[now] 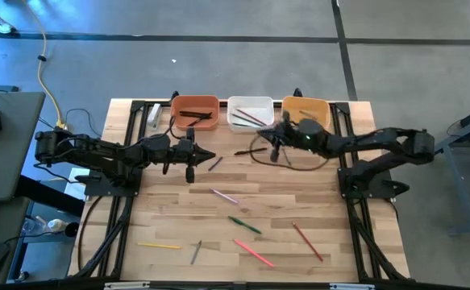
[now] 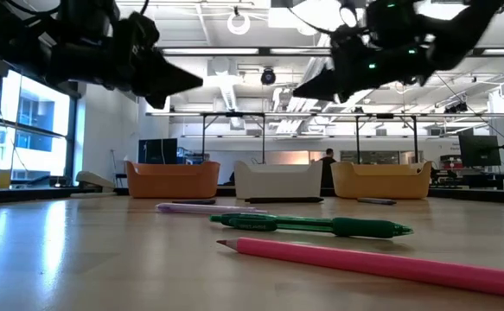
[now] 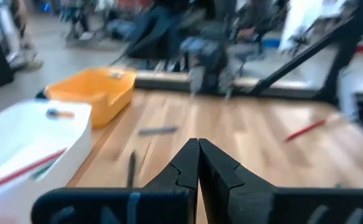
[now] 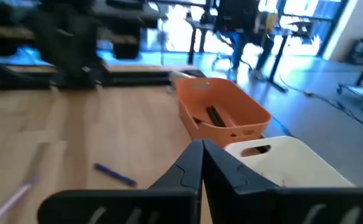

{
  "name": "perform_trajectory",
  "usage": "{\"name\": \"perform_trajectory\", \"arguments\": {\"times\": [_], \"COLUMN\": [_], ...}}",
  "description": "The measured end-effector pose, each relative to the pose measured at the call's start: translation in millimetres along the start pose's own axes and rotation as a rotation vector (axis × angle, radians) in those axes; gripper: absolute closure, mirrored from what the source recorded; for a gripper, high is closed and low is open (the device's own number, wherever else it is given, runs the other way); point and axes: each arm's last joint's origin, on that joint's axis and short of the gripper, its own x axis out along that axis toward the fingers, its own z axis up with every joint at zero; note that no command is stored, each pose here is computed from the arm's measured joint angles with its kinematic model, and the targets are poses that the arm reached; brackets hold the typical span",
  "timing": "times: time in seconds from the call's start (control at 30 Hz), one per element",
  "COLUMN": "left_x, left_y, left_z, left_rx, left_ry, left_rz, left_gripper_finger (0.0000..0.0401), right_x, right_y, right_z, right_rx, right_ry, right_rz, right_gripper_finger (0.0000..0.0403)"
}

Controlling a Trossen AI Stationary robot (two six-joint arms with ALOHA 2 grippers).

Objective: Sort crayons/erasers/pens/pencils in bins
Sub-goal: Put the blue crayon into the yellow bin

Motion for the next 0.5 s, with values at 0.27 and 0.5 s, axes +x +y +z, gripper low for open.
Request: {"name": "perform_trajectory", "arguments": {"times": [0.27, 0.5], "left_x": [9, 5], "left_y": [-16, -18], "left_z": [0, -17], "left_rx": [0.029, -0.075], "left_ry": [0.229, 0.435], "left_rz": [0.187, 0.341], "left_gripper_finger": [0.0401, 0.0377], "right_x": [-26, -26], "right_y": [11, 11], "right_z": [-16, -15], "right_rx": [0.031, 0.031], "right_ry": [-0.041, -0.057], "right_rz": [0.005, 0.004], "right_gripper_finger": [0.0402, 0.0403]}}
